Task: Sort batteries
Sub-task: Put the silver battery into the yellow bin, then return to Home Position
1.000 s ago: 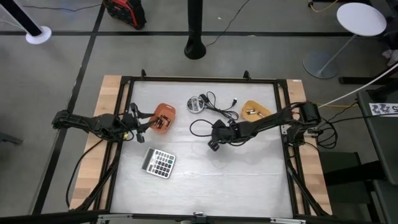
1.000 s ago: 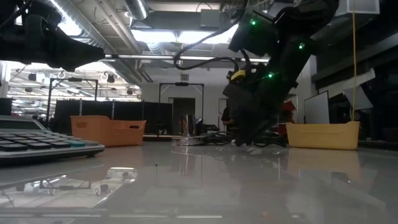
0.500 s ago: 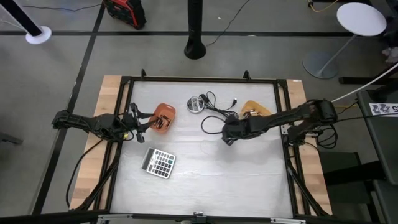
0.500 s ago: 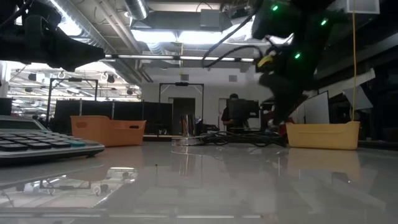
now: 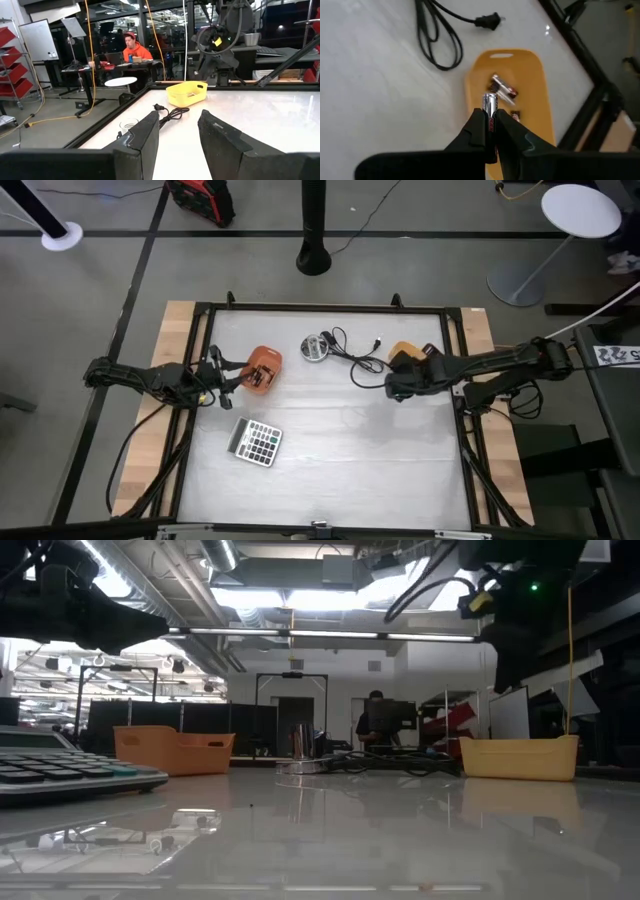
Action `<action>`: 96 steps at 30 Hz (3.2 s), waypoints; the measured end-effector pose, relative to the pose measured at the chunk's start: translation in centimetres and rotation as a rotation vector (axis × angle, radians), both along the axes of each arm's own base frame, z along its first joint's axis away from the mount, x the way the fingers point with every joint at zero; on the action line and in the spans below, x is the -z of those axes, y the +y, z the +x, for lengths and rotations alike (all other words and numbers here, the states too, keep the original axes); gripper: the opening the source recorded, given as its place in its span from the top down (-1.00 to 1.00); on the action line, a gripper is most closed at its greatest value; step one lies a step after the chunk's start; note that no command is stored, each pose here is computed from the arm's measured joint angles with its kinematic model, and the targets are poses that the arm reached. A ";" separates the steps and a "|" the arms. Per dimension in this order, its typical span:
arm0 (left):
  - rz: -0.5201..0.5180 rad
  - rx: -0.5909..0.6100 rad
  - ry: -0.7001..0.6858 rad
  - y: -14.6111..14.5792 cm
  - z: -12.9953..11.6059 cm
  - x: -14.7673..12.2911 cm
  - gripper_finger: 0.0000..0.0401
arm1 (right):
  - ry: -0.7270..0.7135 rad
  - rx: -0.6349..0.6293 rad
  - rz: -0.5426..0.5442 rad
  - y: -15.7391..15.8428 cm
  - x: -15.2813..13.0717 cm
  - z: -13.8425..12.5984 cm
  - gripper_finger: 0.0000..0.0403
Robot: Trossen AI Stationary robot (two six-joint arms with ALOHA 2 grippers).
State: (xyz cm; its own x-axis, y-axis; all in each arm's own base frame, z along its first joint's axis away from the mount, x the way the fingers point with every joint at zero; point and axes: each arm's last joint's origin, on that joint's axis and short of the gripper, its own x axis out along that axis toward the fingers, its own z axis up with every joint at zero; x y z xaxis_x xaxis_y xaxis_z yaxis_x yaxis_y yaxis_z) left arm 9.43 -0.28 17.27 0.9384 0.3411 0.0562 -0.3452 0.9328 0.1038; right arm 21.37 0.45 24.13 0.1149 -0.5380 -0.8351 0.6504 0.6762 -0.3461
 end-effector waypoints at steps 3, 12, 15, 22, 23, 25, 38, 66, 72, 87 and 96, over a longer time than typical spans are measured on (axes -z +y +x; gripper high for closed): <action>0.000 0.000 0.000 0.0 0.0 0.0 0.35 | 0.025 -0.016 -0.051 -0.1 0.1 -0.2 0.92; 0.000 0.000 0.000 0.0 0.0 0.0 0.35 | 0.172 -0.003 -0.115 -1.6 3.2 -1.8 0.92; 0.000 0.000 0.000 0.0 0.0 0.0 0.35 | 0.217 0.035 -0.112 -2.4 4.2 -2.5 0.92; 0.000 0.000 0.000 0.0 0.0 0.0 0.35 | 0.254 0.055 -0.088 -3.5 5.1 -3.0 0.85; 0.000 0.000 0.000 0.0 0.0 0.0 0.35 | 0.249 0.054 -0.087 -3.6 5.1 -2.9 0.81; 0.000 0.000 0.000 0.0 0.0 0.0 0.35 | 0.240 0.041 -0.087 -3.8 5.1 -2.7 0.71; 0.000 0.000 0.000 0.0 0.0 0.0 0.35 | 0.228 -0.018 -0.088 -3.8 4.7 -2.6 0.41; 0.000 0.000 0.000 0.0 0.0 0.0 0.35 | -0.944 -0.793 0.098 0.8 0.5 -7.3 0.41; 0.000 0.000 0.000 0.0 0.0 0.0 0.35 | -0.943 -0.807 0.101 0.8 0.7 -9.1 0.41; 0.000 0.000 0.000 0.0 0.0 0.0 0.35 | -1.157 -0.838 0.024 0.3 0.7 -12.8 0.41; 0.000 0.000 0.000 0.0 0.0 0.0 0.35 | -1.273 -0.890 -0.009 0.7 5.1 -11.2 0.41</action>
